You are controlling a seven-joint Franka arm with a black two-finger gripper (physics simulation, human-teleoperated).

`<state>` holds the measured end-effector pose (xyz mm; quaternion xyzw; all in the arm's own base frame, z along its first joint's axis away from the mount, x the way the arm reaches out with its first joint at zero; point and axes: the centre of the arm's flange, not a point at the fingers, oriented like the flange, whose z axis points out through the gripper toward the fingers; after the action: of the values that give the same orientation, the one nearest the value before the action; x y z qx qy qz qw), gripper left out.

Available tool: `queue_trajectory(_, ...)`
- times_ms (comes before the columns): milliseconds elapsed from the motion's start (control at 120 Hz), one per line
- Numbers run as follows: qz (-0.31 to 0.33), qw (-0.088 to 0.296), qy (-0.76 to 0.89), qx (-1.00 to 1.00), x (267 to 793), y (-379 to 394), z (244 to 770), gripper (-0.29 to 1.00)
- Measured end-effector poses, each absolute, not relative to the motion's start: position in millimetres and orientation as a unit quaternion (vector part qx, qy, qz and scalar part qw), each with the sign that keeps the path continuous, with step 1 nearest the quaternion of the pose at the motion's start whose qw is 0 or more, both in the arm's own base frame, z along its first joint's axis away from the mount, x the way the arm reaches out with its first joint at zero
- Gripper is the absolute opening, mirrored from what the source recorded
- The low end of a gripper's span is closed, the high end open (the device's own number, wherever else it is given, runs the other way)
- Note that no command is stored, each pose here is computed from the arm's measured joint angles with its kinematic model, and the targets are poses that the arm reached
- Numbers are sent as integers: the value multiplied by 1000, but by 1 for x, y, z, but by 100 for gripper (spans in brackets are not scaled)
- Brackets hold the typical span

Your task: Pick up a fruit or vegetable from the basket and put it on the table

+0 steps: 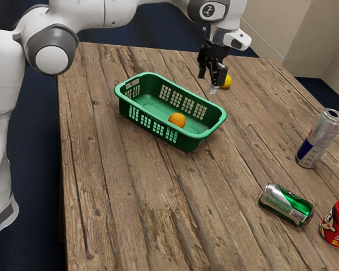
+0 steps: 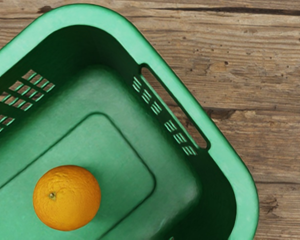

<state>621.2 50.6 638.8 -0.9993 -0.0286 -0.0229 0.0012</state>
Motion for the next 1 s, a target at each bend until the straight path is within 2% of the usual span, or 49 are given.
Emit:
queue_trajectory(350, -26, -6, -26, -999, 619, 53, 643, 70)
queue_trajectory(475, -47, -14, -15, -999, 603, 42, 672, 70)
queue_trajectory(750, -8, -17, -9, -1000, 595, 41, 651, 70)
queue_trajectory(1000, 21, 1, -36, -999, 509, 92, 634, 70)
